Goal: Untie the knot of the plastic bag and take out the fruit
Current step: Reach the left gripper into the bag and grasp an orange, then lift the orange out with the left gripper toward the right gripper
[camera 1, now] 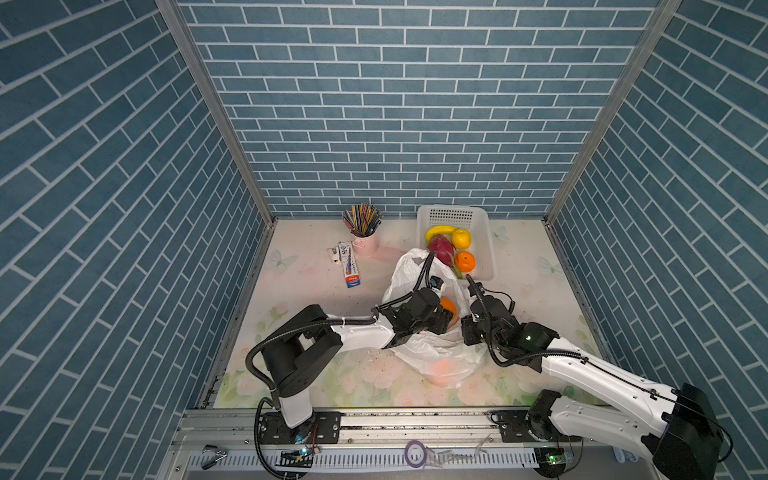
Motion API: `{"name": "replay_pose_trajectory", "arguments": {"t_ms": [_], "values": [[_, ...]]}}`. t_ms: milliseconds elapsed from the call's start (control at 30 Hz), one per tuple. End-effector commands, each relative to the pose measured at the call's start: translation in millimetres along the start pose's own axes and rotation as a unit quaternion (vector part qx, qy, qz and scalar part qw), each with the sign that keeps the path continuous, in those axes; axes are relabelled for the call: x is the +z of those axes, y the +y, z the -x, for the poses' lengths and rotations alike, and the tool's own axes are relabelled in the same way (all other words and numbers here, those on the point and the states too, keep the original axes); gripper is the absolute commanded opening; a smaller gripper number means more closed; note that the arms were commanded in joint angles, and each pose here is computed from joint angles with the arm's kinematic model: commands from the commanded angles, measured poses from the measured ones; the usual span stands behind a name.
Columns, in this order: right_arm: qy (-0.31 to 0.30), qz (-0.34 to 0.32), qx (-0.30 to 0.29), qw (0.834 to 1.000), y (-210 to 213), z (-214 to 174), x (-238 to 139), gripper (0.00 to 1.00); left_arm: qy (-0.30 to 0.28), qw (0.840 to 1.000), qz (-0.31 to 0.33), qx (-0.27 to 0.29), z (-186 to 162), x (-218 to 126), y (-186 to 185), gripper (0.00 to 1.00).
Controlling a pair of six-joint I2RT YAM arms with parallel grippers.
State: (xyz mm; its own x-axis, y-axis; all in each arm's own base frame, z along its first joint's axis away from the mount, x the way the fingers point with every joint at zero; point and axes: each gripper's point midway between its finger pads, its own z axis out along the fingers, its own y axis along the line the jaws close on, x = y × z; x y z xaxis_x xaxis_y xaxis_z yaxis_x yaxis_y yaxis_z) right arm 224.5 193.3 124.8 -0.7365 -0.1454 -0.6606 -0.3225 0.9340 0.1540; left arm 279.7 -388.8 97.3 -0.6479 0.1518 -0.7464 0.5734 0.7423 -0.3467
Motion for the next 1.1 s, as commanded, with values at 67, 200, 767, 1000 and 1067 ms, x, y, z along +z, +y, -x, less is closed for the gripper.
{"name": "replay_pose_trajectory", "arguments": {"t_ms": [67,200,767,1000,1067], "values": [[0.013,-0.021,0.022,0.999,-9,-7,2,0.26,-0.056,0.998,-0.032,0.026,22,-29,-10,0.50],[-0.003,-0.013,0.024,1.000,-6,1,-3,0.40,-0.092,0.993,-0.038,0.062,33,-49,-12,0.50],[-0.165,0.138,0.060,0.975,21,73,-82,0.80,-0.263,0.947,-0.132,0.132,76,-132,-23,0.49],[-0.182,0.292,0.065,0.937,60,100,-120,0.89,-0.308,0.912,-0.172,0.211,91,-154,-44,0.49],[-0.183,0.326,0.071,0.925,69,107,-129,0.91,-0.322,0.901,-0.176,0.233,93,-161,-49,0.49]]}}
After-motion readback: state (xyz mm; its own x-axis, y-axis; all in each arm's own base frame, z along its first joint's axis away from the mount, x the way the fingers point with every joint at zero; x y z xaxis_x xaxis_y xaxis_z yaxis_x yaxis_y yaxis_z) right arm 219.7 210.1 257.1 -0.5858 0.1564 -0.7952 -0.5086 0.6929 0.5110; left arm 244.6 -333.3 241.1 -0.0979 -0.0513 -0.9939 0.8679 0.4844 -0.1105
